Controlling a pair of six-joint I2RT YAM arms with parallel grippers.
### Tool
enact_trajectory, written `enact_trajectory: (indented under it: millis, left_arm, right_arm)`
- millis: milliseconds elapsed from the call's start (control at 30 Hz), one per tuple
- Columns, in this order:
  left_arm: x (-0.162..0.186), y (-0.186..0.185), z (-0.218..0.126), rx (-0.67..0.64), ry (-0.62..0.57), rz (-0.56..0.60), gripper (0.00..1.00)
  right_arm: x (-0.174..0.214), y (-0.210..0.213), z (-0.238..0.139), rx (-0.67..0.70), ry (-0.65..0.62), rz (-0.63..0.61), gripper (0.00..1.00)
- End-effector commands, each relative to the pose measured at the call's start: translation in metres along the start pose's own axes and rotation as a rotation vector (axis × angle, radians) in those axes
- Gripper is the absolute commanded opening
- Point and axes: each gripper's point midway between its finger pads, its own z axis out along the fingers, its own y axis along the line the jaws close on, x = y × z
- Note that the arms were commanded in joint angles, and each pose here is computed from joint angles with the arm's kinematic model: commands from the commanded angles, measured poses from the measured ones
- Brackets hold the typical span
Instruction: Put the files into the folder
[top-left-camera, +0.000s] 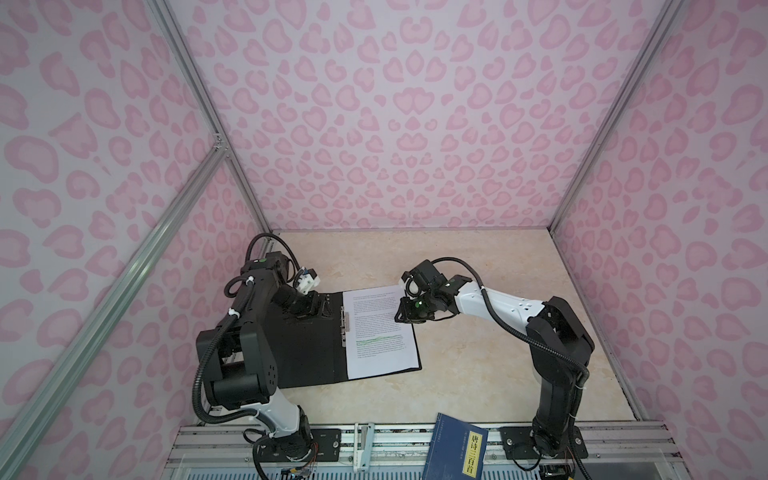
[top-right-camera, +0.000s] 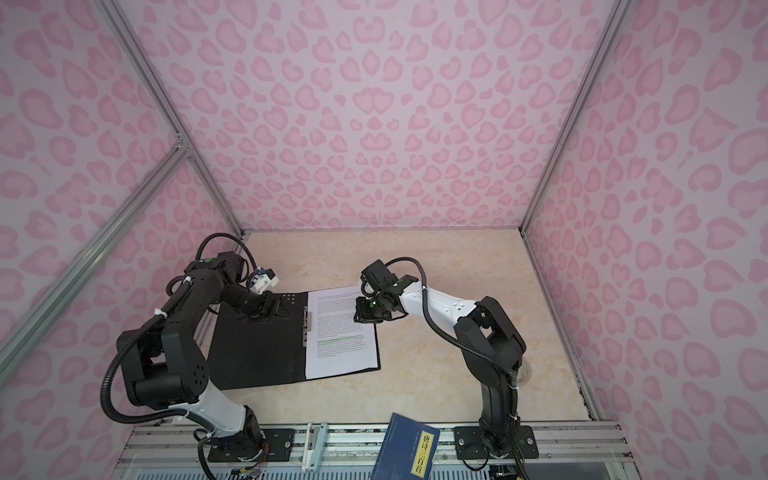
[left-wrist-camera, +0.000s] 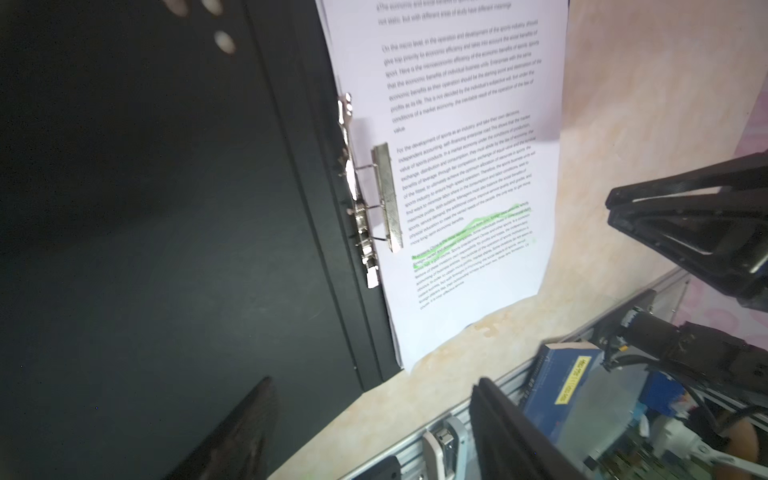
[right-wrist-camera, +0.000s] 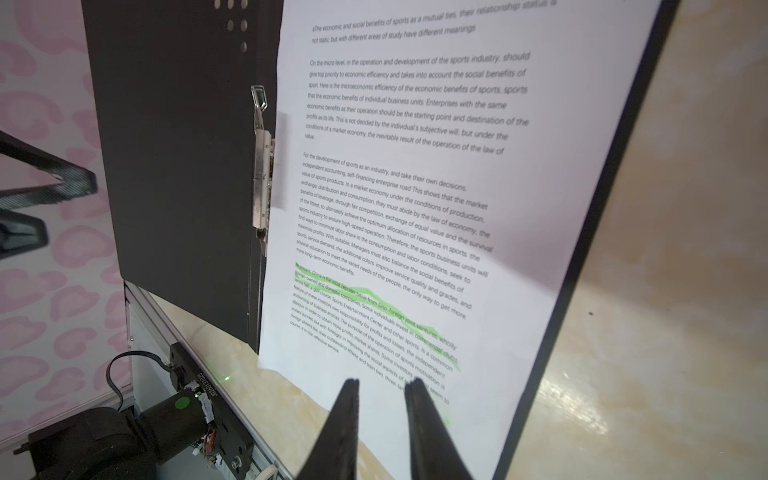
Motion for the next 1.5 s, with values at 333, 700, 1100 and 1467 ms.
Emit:
enact_trajectory:
  millis: [333,700,1100,1467]
  left_arm:
    - [-0.003,-0.012,0.072,0.037,0.095,-0.051,0.76]
    - [-0.009,-0.009,0.098,0.009,0.110,-0.056,0.76]
    - [-0.017,-0.037,0.110,0.077,0.156,-0.035,0.75]
    - [-0.031,-0.068,0.128,0.156,0.183,-0.038,0.75]
  right_arm:
    - [-0.003,-0.032,-0.031,0.044,-0.076,0.065,0.24]
    - [-0.004,-0.046,-0.053,0.066,-0.109,0.091,0.25]
    - [-0.003,-0.058,-0.057,0.084,-0.118,0.108,0.24]
    - [0.008,-0.093,-0.065,0.120,-0.123,0.222,0.26]
